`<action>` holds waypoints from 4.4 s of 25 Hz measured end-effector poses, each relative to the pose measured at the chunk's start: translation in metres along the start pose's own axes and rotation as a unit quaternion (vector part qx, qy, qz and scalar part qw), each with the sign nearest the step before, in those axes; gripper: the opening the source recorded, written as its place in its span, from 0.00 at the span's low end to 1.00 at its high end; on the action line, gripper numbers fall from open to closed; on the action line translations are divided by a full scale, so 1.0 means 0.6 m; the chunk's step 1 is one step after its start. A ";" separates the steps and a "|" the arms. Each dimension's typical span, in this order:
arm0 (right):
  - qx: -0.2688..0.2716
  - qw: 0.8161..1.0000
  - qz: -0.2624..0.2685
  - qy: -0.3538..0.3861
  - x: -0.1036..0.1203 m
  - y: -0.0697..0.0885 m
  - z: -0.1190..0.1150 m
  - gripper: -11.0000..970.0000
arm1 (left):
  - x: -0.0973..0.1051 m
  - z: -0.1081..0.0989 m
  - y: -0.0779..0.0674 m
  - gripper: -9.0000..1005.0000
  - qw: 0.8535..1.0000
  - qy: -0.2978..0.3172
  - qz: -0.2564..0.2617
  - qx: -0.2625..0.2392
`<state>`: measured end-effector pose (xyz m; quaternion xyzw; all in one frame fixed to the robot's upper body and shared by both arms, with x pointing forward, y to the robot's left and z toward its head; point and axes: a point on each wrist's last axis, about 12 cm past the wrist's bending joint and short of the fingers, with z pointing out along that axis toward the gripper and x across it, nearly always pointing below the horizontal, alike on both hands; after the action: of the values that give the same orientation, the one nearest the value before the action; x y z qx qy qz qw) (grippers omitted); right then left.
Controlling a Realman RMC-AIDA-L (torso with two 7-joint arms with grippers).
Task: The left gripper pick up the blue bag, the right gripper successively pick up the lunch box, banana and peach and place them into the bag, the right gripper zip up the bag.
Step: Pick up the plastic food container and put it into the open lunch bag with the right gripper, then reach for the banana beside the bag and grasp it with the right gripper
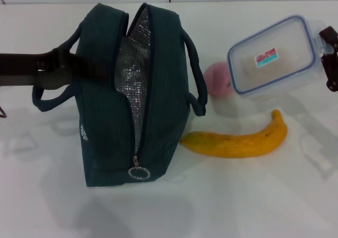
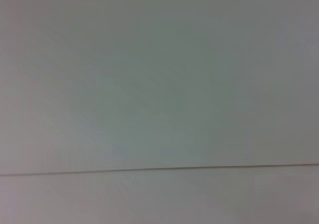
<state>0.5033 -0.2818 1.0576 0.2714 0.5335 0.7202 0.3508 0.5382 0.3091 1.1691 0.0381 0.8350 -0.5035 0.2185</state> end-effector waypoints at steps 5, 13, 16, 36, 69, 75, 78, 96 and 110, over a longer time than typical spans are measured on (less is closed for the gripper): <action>-0.028 0.999 0.021 -0.012 0.006 0.006 0.000 0.10 | -0.001 0.004 -0.002 0.04 1.000 0.001 0.003 0.003; -0.072 0.996 0.036 -0.024 0.009 0.019 -0.002 0.10 | -0.007 0.009 -0.008 0.04 1.000 0.002 0.007 0.008; -0.087 0.995 0.036 -0.018 0.009 0.025 0.005 0.10 | -0.007 0.011 -0.008 0.04 1.000 0.003 0.006 0.009; -0.174 0.981 0.051 0.063 0.035 0.063 0.114 0.10 | -0.011 0.047 -0.024 0.04 0.998 0.049 0.027 0.009; -0.016 0.979 -0.030 0.200 0.085 0.025 0.239 0.12 | -0.021 0.068 -0.033 0.04 0.996 0.046 0.067 0.044; -0.012 0.980 -0.028 0.198 0.085 0.025 0.245 0.23 | -0.019 0.066 -0.031 0.04 0.996 0.044 0.065 0.044; -0.014 0.980 -0.029 0.194 0.082 0.026 0.245 0.30 | -0.018 0.063 -0.030 0.04 0.996 0.042 0.063 0.044; -0.010 0.813 -0.405 0.419 -0.033 0.154 0.217 0.76 | -0.003 0.037 0.025 0.04 0.998 -0.014 0.032 0.044; 0.117 0.432 -0.558 0.699 0.031 0.211 0.317 0.76 | 0.006 0.041 0.033 0.04 0.998 -0.017 0.035 0.044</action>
<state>0.6102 -0.1806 1.2329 -0.6428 0.7114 0.2426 0.1481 0.5483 0.2974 1.1415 0.0683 0.8061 -0.5327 0.2484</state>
